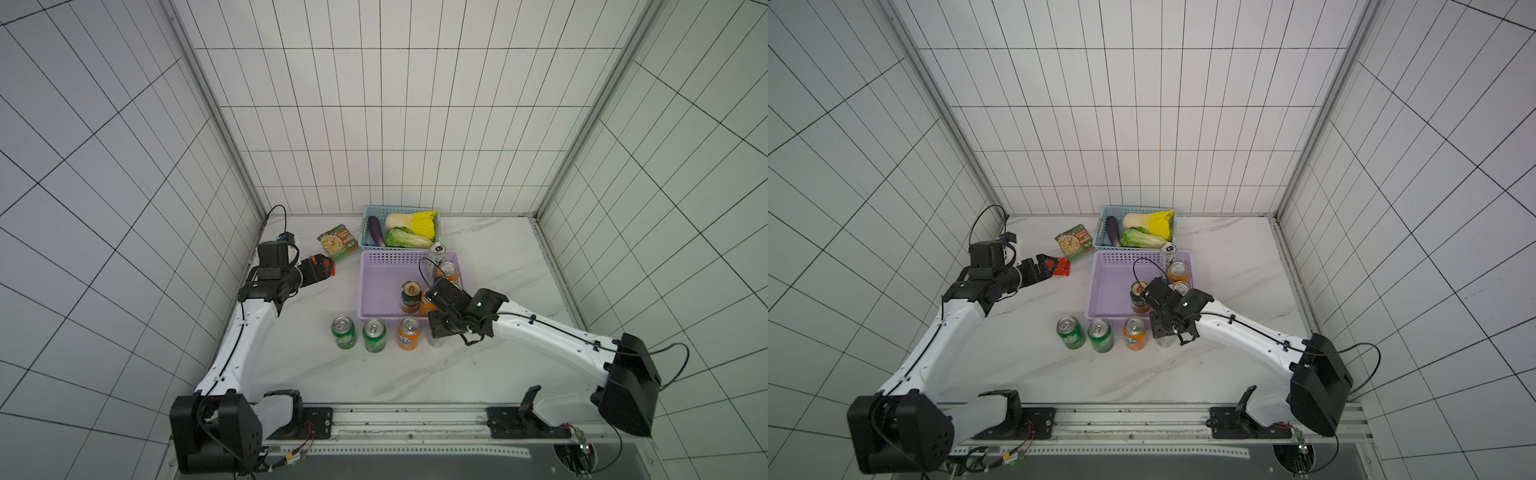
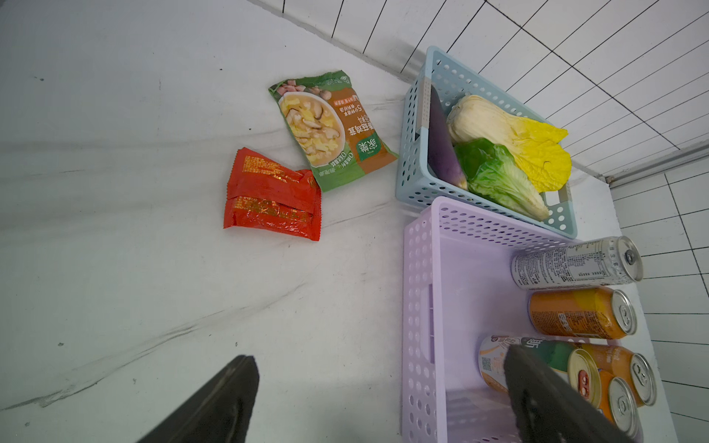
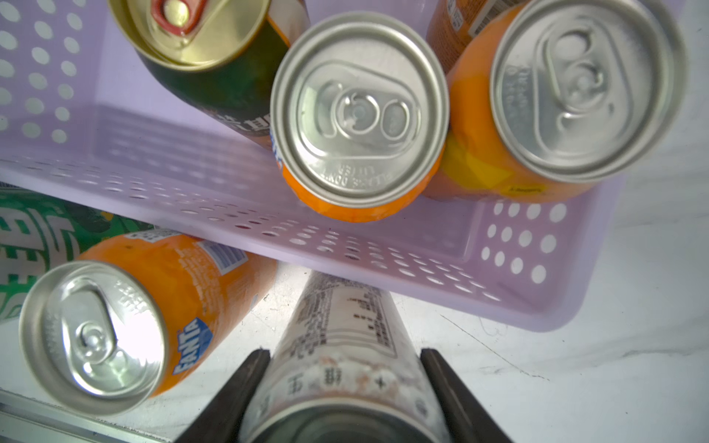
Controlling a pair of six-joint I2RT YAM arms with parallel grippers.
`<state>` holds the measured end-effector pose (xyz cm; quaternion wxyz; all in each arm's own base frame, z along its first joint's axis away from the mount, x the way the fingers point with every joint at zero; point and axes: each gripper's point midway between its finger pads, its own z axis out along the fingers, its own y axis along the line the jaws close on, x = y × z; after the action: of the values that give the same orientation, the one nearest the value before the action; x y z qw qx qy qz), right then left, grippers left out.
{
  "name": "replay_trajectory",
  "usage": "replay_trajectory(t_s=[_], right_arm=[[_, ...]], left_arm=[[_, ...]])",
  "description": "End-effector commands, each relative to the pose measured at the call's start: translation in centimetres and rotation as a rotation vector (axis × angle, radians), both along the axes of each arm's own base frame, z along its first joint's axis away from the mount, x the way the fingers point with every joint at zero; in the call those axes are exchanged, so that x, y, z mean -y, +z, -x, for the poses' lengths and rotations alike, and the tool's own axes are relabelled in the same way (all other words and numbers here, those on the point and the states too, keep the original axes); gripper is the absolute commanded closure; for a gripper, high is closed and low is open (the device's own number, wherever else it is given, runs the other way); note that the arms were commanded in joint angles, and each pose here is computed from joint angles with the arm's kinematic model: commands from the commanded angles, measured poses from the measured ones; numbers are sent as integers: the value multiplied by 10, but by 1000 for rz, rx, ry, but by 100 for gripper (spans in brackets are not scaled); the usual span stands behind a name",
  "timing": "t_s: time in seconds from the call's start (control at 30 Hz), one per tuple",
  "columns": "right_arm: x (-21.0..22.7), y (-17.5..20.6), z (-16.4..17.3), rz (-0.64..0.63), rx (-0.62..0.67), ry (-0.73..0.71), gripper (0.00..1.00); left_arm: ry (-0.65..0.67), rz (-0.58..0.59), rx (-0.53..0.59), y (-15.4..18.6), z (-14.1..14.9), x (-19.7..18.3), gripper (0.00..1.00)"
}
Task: Take out the drinks from the basket
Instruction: Place the drink at the center of the board.
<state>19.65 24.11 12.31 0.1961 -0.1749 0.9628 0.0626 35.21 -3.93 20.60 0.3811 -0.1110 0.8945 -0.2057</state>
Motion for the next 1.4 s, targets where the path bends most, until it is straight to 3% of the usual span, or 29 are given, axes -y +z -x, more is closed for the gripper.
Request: replay_trajectory(t_s=[0.0,0.33,0.67,0.97,1.37], right_arm=[[-3,8,-4,-13,29,-8,35],[-3,35,-7,-36,63,0,20],[2,95,-31,-125,145,-3,15],[18,105,-83,-108,185,-35,13],[15,91,-182,-104,238,-99,12]], left_arm=[[-17,10,-14,0,0,2,2],[-36,7,-61,-10,14,4,2],[-29,10,-65,-14,21,4,2],[-35,21,-71,-16,21,6,2],[-36,23,-72,-16,22,6,2]])
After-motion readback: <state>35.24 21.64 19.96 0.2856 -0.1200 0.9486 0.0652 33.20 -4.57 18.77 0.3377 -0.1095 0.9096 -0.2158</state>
